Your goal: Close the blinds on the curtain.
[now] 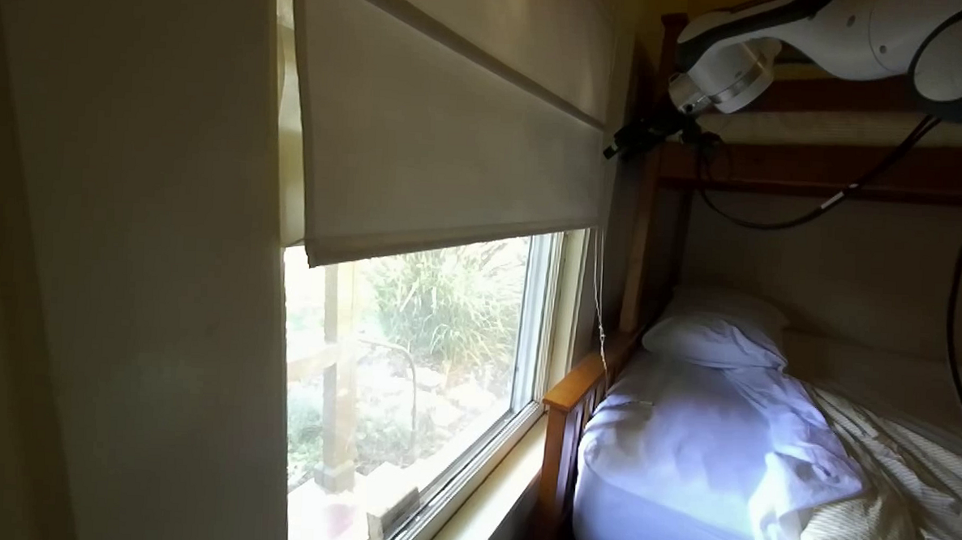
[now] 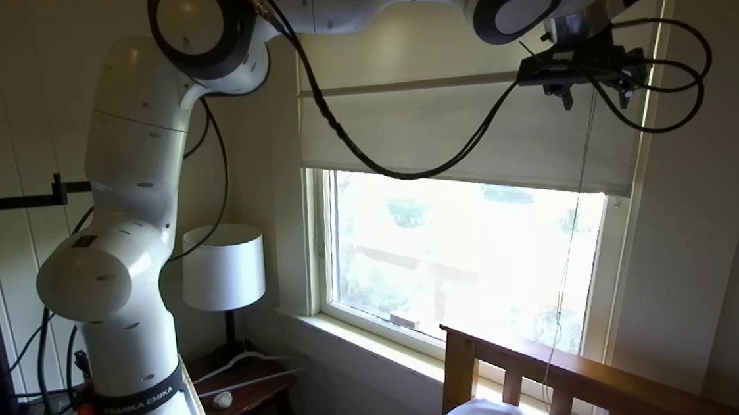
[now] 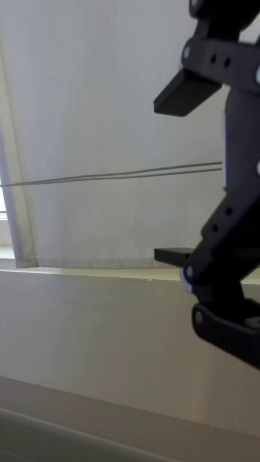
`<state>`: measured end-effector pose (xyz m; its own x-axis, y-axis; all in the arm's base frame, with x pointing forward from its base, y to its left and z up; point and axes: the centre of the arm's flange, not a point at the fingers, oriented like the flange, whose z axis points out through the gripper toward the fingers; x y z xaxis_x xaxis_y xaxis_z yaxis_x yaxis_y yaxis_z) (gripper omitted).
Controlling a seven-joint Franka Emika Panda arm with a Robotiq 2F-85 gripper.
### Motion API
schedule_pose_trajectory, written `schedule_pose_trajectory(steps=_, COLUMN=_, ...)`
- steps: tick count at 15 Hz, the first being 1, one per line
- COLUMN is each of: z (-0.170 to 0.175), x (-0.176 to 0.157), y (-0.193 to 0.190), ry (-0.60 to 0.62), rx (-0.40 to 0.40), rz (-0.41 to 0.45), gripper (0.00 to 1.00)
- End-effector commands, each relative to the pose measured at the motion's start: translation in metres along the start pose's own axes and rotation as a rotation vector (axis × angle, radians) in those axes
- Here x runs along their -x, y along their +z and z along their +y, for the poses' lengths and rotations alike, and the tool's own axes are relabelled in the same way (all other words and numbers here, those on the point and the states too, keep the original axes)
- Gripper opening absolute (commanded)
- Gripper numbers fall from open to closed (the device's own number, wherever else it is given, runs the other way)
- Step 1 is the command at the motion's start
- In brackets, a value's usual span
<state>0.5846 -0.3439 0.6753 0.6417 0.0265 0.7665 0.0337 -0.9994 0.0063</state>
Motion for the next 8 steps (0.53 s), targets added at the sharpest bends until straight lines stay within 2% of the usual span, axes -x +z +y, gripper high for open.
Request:
schedule_pose_trajectory(steps=1, z=0.014, x=-0.021, y=0.011, ry=-0.008, rx=-0.038, rz=0.004, gripper=0.79)
schedule_pose_trajectory(steps=3, z=0.014, x=-0.023, y=0.017, ry=-0.014, rx=-0.052, rz=-0.003, gripper=0.60)
schedule_pose_trajectory(steps=8, z=0.011, x=-0.025, y=0.026, ry=-0.028, rx=-0.068, rz=-0.010, gripper=0.23)
